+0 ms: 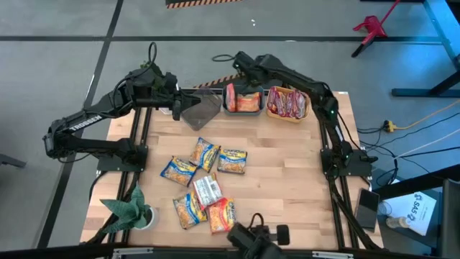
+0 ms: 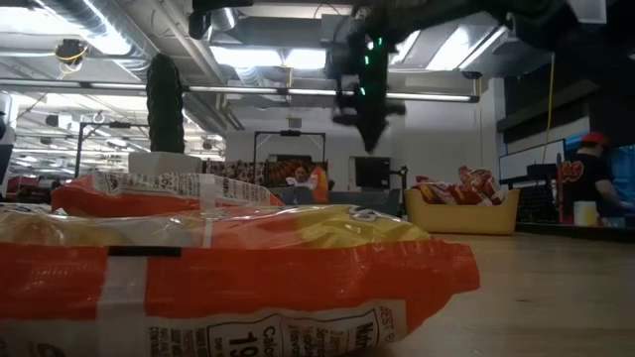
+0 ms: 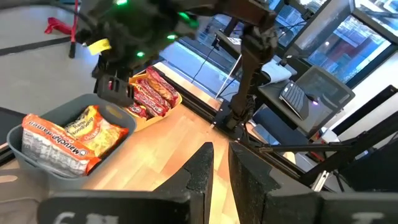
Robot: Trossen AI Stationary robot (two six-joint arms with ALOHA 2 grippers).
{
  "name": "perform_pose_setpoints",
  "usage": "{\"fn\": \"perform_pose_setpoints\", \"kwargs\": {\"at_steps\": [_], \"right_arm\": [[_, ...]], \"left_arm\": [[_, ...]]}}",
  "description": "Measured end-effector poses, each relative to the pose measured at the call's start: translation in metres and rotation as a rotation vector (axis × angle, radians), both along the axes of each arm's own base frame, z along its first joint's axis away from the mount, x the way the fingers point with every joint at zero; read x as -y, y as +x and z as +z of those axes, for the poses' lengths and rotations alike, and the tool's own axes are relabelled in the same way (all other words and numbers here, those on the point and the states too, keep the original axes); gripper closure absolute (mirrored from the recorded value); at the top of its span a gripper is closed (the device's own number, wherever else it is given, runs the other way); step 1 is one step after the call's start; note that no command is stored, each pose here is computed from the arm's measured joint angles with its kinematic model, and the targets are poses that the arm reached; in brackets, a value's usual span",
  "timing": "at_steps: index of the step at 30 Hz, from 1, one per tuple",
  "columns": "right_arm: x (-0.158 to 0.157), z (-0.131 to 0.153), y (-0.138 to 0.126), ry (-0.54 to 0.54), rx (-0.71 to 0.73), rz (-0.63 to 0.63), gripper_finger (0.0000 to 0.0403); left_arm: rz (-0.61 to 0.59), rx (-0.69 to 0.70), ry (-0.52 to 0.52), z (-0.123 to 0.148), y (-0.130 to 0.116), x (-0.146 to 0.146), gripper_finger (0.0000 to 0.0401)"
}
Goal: Sort Maruchan noodles
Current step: Adjust the orange noodle pack in the blue bin
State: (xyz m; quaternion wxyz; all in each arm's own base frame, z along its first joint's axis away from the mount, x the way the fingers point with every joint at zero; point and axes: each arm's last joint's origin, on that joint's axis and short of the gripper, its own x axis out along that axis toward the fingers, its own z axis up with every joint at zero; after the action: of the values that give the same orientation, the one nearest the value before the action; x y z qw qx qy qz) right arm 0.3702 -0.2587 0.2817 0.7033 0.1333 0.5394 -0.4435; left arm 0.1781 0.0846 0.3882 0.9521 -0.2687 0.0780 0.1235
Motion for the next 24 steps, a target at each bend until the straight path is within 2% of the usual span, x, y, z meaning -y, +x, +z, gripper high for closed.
{"fn": "perform_pose_setpoints", "kwargs": {"at_steps": [3,7,10,15,19,21,24], "right_arm": [[0.012,-0.024,-0.001,0.069,-0.049,0.002,0.0402],[0.013,-0.034,0.006,0.201,0.045,0.036,0.0380],[0.015,-0.060,0.008,0.256,-0.025,0.001,0.0337],[0.015,-0.065,0.007,0.288,-0.043,-0.007,0.0252],[0.007,-0.067,0.019,0.254,-0.023,0.043,0.0208],[0.000,-0.059,0.026,0.207,-0.010,0.088,0.0198],[-0.010,-0.058,0.029,0.147,-0.074,0.100,0.0194]], "left_arm": [[0.000,-0.001,0.000,0.000,0.000,0.000,0.0358],[0.002,-0.001,0.001,0.000,0.000,0.000,0.0358],[0.006,-0.001,0.002,0.000,0.000,0.000,0.0358],[0.006,-0.002,0.006,0.000,0.000,0.000,0.0358],[0.006,-0.002,0.006,0.000,0.000,0.000,0.0358],[0.006,-0.002,0.006,0.000,0.000,0.000,0.0358],[0.010,-0.002,0.006,0.000,0.000,-0.001,0.0358]]}}
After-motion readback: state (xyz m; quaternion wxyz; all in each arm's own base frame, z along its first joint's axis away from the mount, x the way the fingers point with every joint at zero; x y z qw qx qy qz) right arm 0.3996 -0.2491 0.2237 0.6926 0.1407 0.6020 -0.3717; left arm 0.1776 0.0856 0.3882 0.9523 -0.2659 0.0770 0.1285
